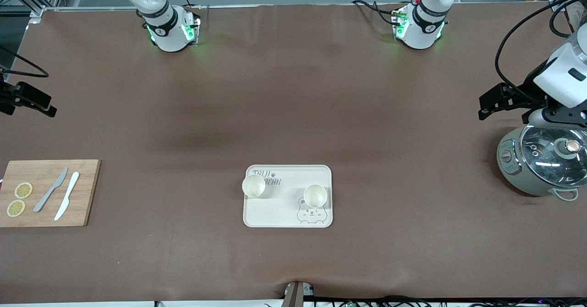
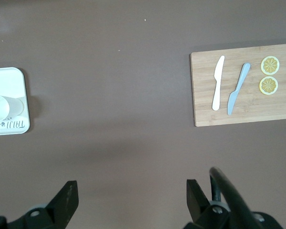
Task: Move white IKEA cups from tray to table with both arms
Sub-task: 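Move the left gripper down over the white cup on the tray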
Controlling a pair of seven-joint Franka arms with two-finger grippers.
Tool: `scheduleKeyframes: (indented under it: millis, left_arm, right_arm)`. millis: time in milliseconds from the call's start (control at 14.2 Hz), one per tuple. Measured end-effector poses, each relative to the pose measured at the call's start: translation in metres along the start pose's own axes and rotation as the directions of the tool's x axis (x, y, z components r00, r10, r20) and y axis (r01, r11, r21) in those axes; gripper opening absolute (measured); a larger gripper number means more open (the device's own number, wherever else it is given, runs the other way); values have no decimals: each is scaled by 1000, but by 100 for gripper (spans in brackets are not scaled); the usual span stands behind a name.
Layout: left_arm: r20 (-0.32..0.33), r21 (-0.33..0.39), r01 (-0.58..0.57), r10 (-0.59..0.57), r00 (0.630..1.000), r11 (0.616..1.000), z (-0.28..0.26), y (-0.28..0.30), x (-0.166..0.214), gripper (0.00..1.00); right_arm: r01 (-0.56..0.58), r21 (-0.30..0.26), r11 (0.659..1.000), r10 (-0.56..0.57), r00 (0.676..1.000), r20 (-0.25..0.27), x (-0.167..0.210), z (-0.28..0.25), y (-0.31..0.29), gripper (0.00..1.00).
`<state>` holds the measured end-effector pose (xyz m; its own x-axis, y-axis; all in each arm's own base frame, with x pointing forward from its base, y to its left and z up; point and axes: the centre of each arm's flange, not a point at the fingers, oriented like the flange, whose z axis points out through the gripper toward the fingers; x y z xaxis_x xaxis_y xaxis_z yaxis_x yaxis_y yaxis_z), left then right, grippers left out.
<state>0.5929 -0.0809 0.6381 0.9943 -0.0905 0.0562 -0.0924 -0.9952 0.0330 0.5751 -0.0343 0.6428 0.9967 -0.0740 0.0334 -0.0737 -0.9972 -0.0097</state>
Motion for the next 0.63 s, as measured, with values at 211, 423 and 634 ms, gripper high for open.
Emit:
scheduleKeyframes:
  millis: [211,423,634]
  left_arm:
    - [0,0,-6,6,1000,1000,1,3,0,100]
    - [-43,-18,-28,27,999,999,22,44,16,100]
    - [-36,-52,-16,14,999,999,85,115,36,100]
  right_arm:
    - [0,0,1000,0,1000,0,0,0,0,100]
    - [0,0,1000,0,1000,0,0,0,0,100]
    - [0,0,1000,0,1000,0,0,0,0,100]
